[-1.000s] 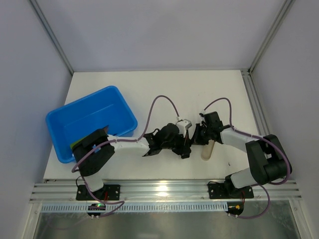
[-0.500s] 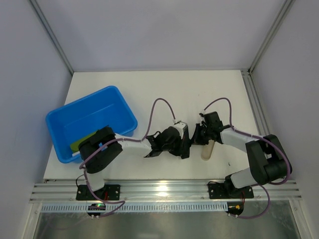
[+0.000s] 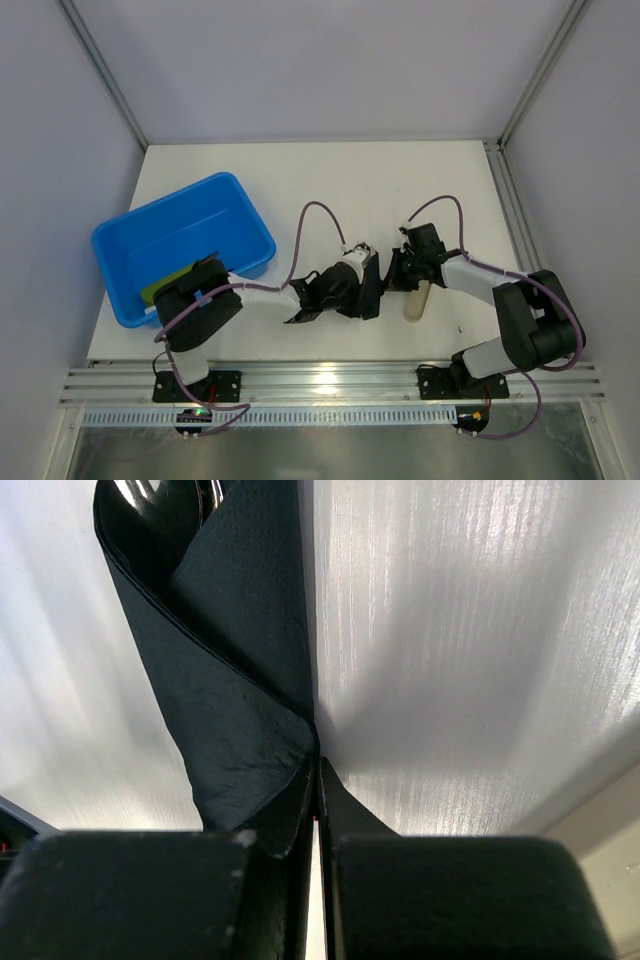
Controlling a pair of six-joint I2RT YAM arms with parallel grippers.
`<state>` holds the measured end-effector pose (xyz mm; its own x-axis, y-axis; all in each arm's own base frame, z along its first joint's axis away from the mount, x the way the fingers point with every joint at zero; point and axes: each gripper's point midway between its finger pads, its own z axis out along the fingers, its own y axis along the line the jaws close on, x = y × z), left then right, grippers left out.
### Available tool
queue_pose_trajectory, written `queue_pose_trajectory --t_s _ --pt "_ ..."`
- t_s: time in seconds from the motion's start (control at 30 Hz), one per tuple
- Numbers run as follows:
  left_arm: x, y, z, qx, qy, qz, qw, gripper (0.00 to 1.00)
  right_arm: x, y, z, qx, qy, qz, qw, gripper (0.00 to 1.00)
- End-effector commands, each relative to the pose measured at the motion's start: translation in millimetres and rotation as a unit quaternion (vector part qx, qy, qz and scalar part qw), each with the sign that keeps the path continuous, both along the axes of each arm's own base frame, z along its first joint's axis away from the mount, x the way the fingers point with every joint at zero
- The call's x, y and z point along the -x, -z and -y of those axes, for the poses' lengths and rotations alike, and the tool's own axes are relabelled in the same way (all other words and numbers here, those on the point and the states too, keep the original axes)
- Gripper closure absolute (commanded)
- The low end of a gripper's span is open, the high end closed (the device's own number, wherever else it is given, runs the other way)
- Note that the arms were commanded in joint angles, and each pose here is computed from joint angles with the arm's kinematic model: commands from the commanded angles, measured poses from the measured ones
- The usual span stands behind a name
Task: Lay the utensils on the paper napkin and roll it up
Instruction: Roll the napkin at the center of the board.
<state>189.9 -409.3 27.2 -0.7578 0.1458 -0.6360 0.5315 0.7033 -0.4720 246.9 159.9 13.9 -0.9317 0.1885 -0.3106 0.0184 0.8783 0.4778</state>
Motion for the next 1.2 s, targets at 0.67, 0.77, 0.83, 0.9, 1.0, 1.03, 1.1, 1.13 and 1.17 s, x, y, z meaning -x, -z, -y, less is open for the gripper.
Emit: queue_pose_trajectory --t_s 0.67,0.77,0.83,0.9,1.0,1.03,1.1,1.13,1.17 --pt "2 -26 -22 -0.013 -0.02 0.021 0.999 1.0 -5 13 19 0.08 0.012 -0.002 0.997 0.97" --pt "4 -25 -18 -0.001 -0.016 0.018 1.0 1.0 -3 18 26 0.101 0.022 -0.009 0.995 0.96" --pt "6 -24 -16 0.005 -0.012 0.014 1.0 1.0 -1 21 29 0.118 0.025 -0.012 0.993 0.96" --pt "5 -26 -12 0.016 -0.01 0.015 1.0 1.0 -1 23 28 0.121 0.025 -0.017 0.992 0.96" --pt "3 -32 -8 0.029 -0.008 0.021 0.999 1.0 -1 23 25 0.121 0.023 -0.017 0.992 0.97" --pt "2 -33 -6 0.03 -0.009 0.025 0.999 1.0 -1 23 24 0.12 0.021 -0.017 0.992 0.96" --pt "1 -34 -3 0.033 -0.004 0.029 0.999 1.0 -1 22 21 0.115 0.019 -0.015 0.993 0.96" --pt "0 -35 0 0.034 -0.003 0.03 0.999 1.0 -1 22 20 0.113 0.017 -0.016 0.993 0.96" --pt "-2 -32 1 0.031 -0.001 0.032 0.999 1.0 -1 22 19 0.111 0.016 -0.016 0.994 0.97"
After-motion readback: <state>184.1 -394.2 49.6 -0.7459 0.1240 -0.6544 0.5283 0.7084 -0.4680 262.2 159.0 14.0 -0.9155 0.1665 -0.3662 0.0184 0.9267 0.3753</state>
